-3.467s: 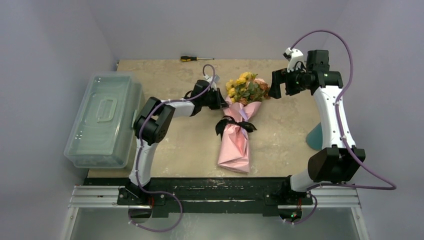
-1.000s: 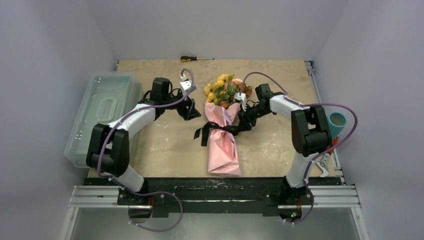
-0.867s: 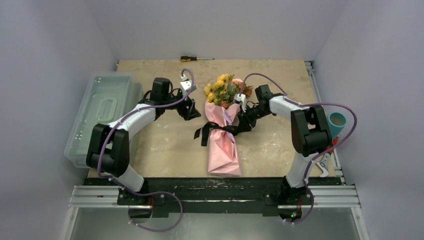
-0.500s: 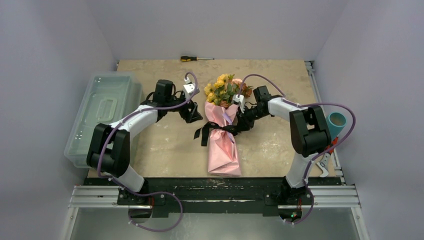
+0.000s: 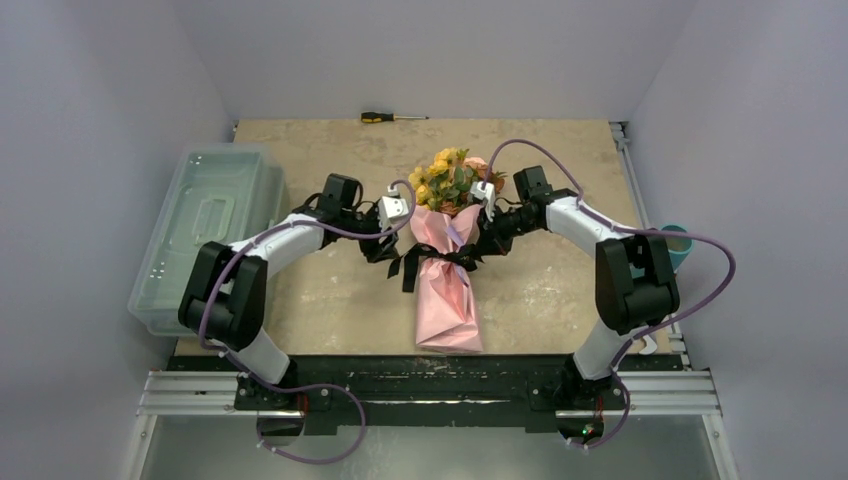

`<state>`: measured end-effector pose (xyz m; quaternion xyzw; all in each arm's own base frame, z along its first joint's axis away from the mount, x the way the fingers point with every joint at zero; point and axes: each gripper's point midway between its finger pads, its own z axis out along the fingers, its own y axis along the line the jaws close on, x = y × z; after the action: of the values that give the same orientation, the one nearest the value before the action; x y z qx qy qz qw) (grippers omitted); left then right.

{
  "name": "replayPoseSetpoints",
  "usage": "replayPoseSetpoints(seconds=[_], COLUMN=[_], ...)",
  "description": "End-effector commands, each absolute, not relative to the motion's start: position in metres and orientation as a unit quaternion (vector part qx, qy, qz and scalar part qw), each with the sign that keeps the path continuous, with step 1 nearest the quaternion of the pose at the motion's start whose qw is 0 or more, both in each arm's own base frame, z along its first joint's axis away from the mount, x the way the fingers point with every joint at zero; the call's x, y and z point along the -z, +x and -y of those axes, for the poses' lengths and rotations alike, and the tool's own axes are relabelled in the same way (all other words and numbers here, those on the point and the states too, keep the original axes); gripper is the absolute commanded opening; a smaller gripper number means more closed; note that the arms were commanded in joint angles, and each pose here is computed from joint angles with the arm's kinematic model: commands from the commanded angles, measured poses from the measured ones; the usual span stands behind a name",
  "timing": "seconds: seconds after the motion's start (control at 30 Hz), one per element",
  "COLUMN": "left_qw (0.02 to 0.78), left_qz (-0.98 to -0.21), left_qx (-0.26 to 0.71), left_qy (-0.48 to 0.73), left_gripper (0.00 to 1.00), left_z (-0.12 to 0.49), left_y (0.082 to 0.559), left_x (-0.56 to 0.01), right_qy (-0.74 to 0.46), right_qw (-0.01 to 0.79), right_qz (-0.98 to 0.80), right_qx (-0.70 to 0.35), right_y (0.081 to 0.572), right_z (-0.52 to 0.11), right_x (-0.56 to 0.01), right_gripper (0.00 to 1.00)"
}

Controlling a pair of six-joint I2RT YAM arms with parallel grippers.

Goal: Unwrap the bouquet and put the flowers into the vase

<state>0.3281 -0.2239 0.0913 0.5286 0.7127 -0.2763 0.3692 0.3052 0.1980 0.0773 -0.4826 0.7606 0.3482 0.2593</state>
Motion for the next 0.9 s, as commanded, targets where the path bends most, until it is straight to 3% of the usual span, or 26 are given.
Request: replayPoseSetpoints(seconds=[0.0,0.4,0.87], left_qw=[0.351,0.427,0.458], left_qz=[-0.683,-0.629,-0.630], left_qx=[0.238,0.217,0.206], left_qy=[0.595,0.612,0.592], left_gripper=[0.57,0.47,0.34], left_z=[0.219,0.269,0.293], left_y=[0.322,0.329,0.347], left_x=[-0.067,-0.099,-0.105], right_qy=[-0.474,-0.468,-0.473], right_qw=[0.258,0.258,0.266], right_qz=[-0.762,-0.765,-0.761], right_qx=[-0.359,-0.359,-0.355], right_y=[0.304,0.304,0.302], right_z=[-0.203,-0.203,-0.203], right_x=[-0.084,-0.088,-0.098], right_gripper=[0.00,0.00,0.00])
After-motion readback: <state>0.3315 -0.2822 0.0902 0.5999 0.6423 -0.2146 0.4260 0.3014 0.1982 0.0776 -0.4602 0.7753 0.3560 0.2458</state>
